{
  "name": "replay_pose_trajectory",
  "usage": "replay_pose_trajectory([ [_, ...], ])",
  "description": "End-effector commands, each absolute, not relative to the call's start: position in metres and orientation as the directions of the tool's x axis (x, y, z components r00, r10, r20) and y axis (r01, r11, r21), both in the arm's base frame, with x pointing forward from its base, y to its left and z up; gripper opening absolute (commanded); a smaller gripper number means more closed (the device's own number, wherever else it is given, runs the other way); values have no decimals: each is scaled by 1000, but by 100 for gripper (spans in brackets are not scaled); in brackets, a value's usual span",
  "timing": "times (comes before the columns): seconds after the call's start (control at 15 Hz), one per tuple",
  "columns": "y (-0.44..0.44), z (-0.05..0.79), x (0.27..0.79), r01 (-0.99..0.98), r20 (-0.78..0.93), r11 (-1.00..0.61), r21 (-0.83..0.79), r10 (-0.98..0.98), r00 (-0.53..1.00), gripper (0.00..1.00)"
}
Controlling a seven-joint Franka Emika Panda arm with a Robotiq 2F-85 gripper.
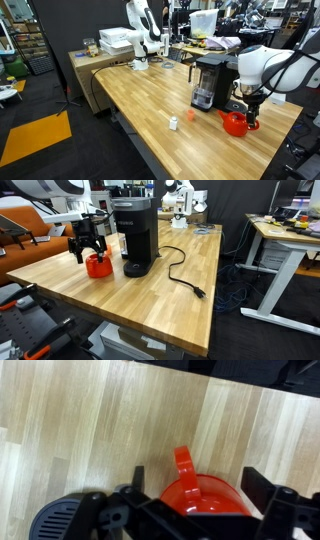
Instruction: Move the kettle to the left
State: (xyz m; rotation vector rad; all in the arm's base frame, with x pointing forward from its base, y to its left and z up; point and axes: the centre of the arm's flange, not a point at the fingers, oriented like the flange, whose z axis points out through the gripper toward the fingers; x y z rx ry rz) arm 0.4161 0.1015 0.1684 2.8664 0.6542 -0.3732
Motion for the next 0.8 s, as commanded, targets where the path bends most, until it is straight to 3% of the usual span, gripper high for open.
replay_pose_trajectory([
  [0.0, 97, 163, 425, 465, -289, -879, 102, 421, 860, 100],
  [0.2, 96, 157, 425, 469, -295, -878, 93, 426, 855, 100],
  [0.27, 95, 155, 425, 470, -298, -878, 90, 426, 854, 95],
  [0.33, 95, 152, 425, 471, -301, -878, 86, 428, 852, 87],
  [0.4, 94, 150, 425, 470, -303, -879, 83, 428, 852, 71],
  [0.47, 94, 149, 425, 471, -304, -879, 80, 429, 851, 69],
  [0.73, 92, 146, 424, 473, -311, -878, 74, 430, 847, 42],
])
